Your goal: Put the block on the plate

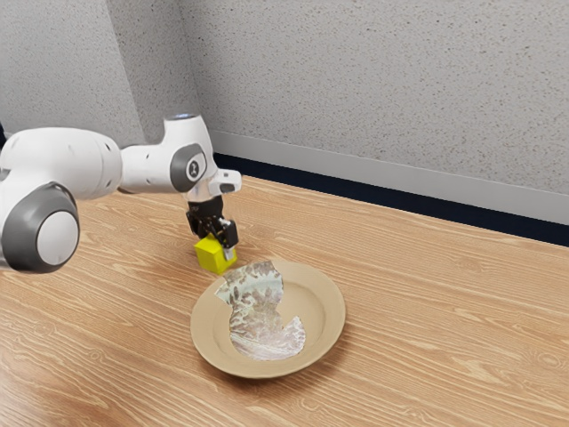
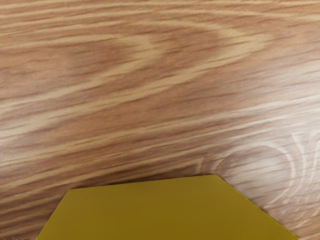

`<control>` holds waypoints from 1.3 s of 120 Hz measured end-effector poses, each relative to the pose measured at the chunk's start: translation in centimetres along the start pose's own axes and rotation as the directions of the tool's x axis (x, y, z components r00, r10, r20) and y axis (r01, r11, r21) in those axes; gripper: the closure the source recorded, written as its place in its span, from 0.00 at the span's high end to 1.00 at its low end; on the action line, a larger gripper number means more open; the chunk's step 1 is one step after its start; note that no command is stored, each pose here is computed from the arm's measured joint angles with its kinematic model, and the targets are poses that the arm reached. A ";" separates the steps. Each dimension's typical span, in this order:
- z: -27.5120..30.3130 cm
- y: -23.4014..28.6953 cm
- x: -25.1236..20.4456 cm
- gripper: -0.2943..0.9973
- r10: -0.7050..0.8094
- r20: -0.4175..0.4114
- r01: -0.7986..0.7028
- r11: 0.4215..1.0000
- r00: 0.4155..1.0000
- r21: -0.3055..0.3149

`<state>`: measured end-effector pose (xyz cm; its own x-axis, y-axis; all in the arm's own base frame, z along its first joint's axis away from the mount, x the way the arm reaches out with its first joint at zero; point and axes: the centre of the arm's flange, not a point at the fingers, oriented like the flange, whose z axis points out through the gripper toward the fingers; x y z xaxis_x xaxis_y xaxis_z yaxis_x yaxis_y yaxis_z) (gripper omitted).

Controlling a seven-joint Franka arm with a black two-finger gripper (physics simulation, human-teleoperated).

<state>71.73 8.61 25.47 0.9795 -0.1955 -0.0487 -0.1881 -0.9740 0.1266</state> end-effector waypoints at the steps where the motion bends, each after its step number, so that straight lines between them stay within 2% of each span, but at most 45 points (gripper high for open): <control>1: 0.0 0.0 0.0 0.60 0.000 0.000 0.000 1.000 1.000 0.000; 24: -0.9 0.3 -0.2 0.57 0.009 0.004 -0.010 1.000 1.000 0.022; 44: -3.4 2.8 -0.3 0.55 0.040 -0.010 -0.040 0.999 0.999 0.037; 75: -8.0 10.8 -2.3 0.55 0.137 -0.027 -0.136 0.990 0.990 0.034; 100: -9.0 17.9 -5.2 0.55 0.225 -0.008 -0.224 0.974 0.974 0.018; 117: -7.4 21.6 -6.7 0.55 0.276 0.030 -0.276 0.961 0.961 -0.005; 132: -5.5 22.4 -7.2 0.55 0.284 0.062 -0.283 0.959 0.957 -0.024; 156: -4.6 22.6 -7.3 0.68 0.288 0.075 -0.286 0.958 0.955 -0.028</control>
<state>60.68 -11.51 33.20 0.8756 -0.4756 -0.0843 -0.4587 -0.8735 0.1631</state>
